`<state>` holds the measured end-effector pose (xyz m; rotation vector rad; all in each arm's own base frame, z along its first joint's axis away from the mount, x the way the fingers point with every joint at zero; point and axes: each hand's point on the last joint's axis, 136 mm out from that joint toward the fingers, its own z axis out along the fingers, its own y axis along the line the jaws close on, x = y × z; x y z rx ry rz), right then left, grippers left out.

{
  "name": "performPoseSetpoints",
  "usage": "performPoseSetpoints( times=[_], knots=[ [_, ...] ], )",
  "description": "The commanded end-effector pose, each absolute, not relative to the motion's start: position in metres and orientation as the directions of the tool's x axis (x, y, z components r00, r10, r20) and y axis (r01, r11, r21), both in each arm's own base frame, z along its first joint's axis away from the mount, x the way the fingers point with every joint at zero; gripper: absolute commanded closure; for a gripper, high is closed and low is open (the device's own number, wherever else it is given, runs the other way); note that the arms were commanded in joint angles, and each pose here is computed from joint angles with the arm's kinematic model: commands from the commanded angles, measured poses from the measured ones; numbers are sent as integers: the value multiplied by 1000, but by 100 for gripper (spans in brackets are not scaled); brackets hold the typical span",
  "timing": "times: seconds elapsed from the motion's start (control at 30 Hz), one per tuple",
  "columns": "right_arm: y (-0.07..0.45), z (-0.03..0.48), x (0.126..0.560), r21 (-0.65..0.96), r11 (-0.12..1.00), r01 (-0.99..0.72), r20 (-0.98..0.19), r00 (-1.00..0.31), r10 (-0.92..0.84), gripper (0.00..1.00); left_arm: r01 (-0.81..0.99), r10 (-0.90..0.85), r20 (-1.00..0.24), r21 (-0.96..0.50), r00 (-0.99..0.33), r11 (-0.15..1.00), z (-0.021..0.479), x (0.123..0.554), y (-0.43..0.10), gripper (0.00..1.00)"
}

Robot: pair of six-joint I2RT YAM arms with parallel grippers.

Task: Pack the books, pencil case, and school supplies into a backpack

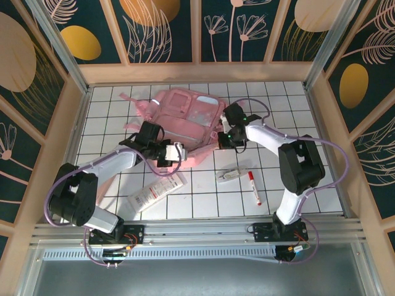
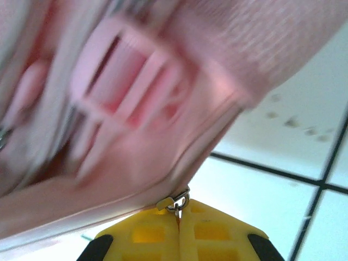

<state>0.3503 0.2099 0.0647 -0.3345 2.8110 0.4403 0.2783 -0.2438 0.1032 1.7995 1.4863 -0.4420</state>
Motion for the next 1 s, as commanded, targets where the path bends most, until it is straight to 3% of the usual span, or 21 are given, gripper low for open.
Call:
performPoseSetpoints(
  times=[0.0, 0.23, 0.33, 0.4, 0.43, 0.5, 0.53, 0.77, 0.97],
  knots=[
    [158, 53, 391, 99, 988, -117, -338, -938, -77, 100, 909, 632, -681, 406, 369, -94, 118, 268, -244, 100],
    [142, 47, 434, 117, 993, -18, -382, -924, 28, 96, 900, 631, -662, 413, 403, -141, 109, 254, -242, 100],
    [140, 46, 429, 124, 992, -23, -382, -924, 27, 94, 877, 716, -541, 429, 441, -216, 86, 248, -237, 100],
    [143, 48, 422, 174, 984, -43, -386, -922, 27, 86, 883, 756, -505, 423, 417, -204, 75, 249, -233, 100],
    [146, 51, 417, 205, 976, -69, -386, -922, 16, 80, 891, 752, -528, 421, 394, -170, 77, 250, -236, 92],
    [149, 58, 406, 230, 968, -104, -391, -920, -6, 72, 897, 722, -580, 422, 379, -132, 89, 250, -242, 60],
    [150, 63, 402, 237, 963, -129, -403, -915, -23, 69, 898, 701, -604, 422, 379, -121, 99, 249, -246, 55],
    [137, 95, 402, 252, 957, -145, -457, -889, -14, 62, 876, 668, -648, 481, 366, -13, 161, 266, -254, 55],
    [143, 120, 432, 237, 955, -177, -521, -853, -29, 59, 881, 807, -499, 470, 315, -53, 135, 290, -237, 56]
  ],
)
